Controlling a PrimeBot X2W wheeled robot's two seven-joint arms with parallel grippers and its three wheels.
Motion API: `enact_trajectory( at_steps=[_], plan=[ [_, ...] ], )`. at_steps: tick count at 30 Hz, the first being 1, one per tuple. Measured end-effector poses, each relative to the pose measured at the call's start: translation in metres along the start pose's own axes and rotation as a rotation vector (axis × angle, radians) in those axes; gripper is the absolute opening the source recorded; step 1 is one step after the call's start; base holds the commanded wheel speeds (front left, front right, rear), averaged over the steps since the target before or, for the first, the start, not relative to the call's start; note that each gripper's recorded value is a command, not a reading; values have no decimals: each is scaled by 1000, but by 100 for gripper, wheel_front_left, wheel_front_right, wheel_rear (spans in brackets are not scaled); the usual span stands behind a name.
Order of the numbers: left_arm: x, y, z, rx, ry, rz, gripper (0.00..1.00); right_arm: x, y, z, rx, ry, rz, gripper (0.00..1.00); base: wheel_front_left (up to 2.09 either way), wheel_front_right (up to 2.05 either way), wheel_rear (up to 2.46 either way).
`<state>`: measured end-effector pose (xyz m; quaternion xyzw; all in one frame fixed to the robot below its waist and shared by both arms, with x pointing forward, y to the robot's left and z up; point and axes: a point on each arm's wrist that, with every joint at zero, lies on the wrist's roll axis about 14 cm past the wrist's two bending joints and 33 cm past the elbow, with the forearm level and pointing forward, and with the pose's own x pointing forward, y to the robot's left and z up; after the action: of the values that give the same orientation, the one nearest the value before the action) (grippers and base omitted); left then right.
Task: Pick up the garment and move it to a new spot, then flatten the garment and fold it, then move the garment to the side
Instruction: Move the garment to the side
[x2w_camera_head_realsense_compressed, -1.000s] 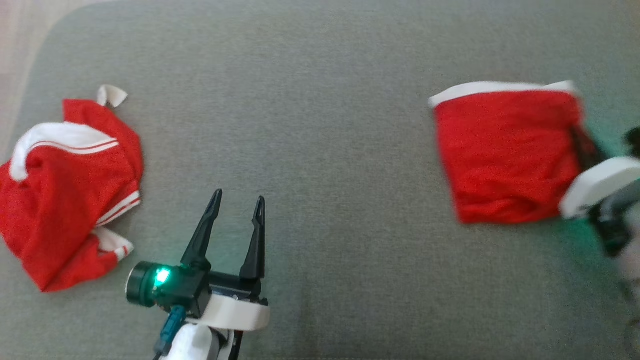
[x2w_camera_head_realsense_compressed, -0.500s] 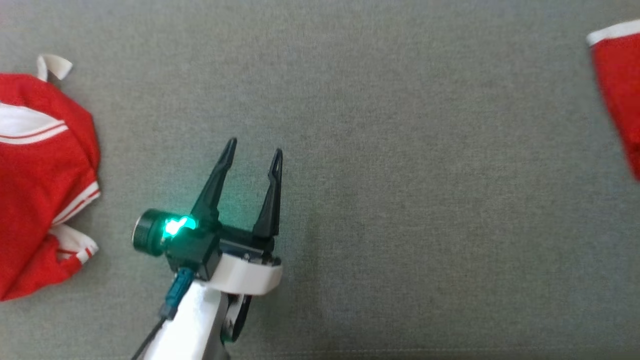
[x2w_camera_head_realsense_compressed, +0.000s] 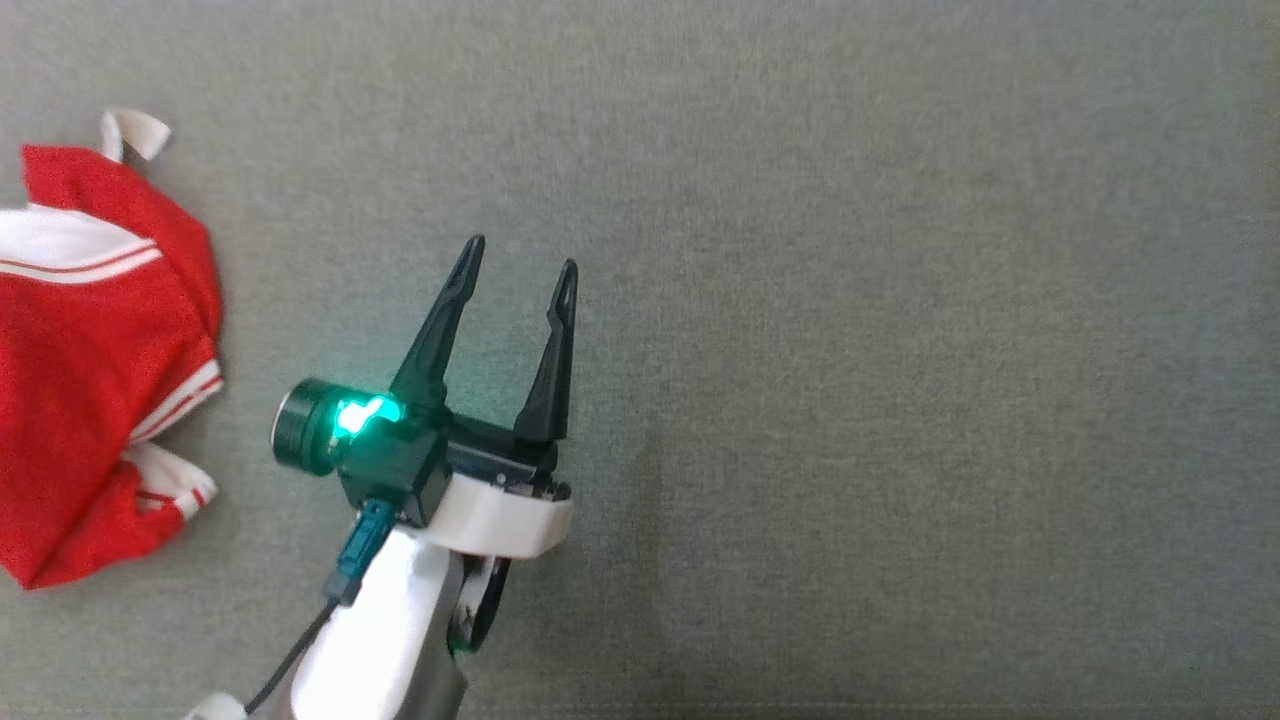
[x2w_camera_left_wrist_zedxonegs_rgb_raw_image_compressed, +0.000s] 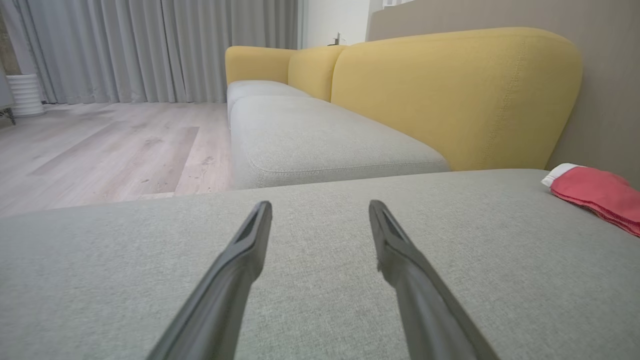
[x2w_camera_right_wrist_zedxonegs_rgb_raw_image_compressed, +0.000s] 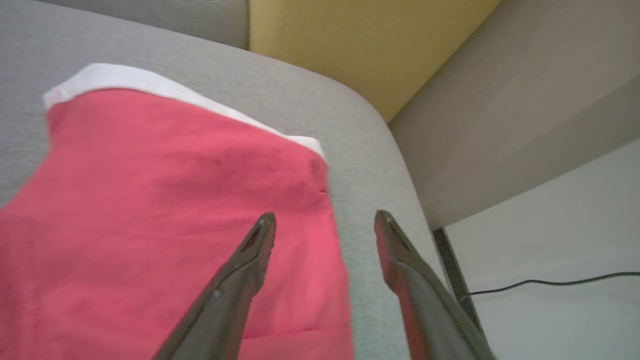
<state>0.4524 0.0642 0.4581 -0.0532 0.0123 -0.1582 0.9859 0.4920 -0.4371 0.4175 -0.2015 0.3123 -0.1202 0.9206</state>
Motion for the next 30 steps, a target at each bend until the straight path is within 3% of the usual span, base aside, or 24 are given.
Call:
enact_trajectory(
  at_steps=[3, 6, 10, 13, 21, 30],
  plan=[
    [-12, 2, 7, 3, -6, 27, 100, -8, 33, 21, 60, -99, 61, 100, 0, 0, 0],
    [-35, 10, 4, 4, 19, 79, 100, -27, 91, 38, 170, -198, 179, 100, 0, 0, 0],
    [-70, 21, -3, -11, 59, 157, 100, -75, 166, 33, 244, -276, 350, 100, 0, 0, 0],
    [-90, 26, 4, -22, 43, 197, 100, -113, 197, 28, 276, -327, 438, 100, 0, 0, 0],
    [-125, 34, 29, 5, -36, 241, 100, -209, 235, 68, 356, -598, 576, 100, 0, 0, 0],
    [-162, 44, 19, 40, -19, 307, 100, -269, 248, 40, 392, -668, 560, 100, 0, 0, 0]
  ],
)
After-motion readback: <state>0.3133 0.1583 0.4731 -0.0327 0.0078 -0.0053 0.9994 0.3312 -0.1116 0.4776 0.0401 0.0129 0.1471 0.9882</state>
